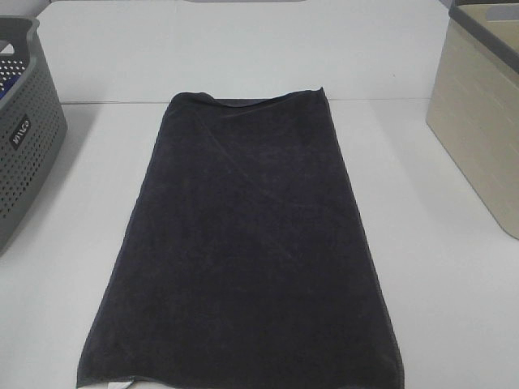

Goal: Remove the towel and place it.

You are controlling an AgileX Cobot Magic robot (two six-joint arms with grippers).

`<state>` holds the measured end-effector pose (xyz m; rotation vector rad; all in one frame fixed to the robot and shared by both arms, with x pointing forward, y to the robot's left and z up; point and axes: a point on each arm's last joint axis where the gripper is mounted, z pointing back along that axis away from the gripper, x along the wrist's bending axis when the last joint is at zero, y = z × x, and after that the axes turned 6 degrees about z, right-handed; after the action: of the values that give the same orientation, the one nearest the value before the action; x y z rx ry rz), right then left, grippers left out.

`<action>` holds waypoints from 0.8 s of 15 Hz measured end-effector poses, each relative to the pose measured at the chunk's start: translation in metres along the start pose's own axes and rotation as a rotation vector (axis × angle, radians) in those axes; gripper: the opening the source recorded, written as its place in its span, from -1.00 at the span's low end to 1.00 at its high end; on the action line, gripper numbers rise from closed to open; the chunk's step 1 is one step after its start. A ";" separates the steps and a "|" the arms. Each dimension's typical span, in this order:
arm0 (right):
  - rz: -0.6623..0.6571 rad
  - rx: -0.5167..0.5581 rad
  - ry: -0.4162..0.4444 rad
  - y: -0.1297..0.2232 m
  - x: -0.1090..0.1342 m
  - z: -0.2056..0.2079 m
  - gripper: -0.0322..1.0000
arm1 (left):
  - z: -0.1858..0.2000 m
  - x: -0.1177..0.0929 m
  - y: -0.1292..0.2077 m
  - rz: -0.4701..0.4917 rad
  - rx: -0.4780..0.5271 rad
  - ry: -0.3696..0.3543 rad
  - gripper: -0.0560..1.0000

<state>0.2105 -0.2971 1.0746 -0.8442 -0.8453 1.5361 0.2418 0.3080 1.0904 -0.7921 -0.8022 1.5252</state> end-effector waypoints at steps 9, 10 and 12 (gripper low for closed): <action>0.106 0.055 -0.034 0.021 0.003 -0.040 0.40 | -0.007 -0.009 0.037 -0.029 -0.074 0.135 0.35; 0.103 0.054 -0.039 0.021 0.004 -0.040 0.40 | -0.008 -0.010 0.037 -0.005 -0.074 0.139 0.35; 0.103 0.054 -0.040 0.021 0.004 -0.040 0.40 | -0.008 -0.010 0.037 0.009 -0.074 0.141 0.35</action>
<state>0.2349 -0.2932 1.0365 -0.8308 -0.7960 1.6636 0.2294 0.2954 1.0553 -0.9485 -0.7548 1.4364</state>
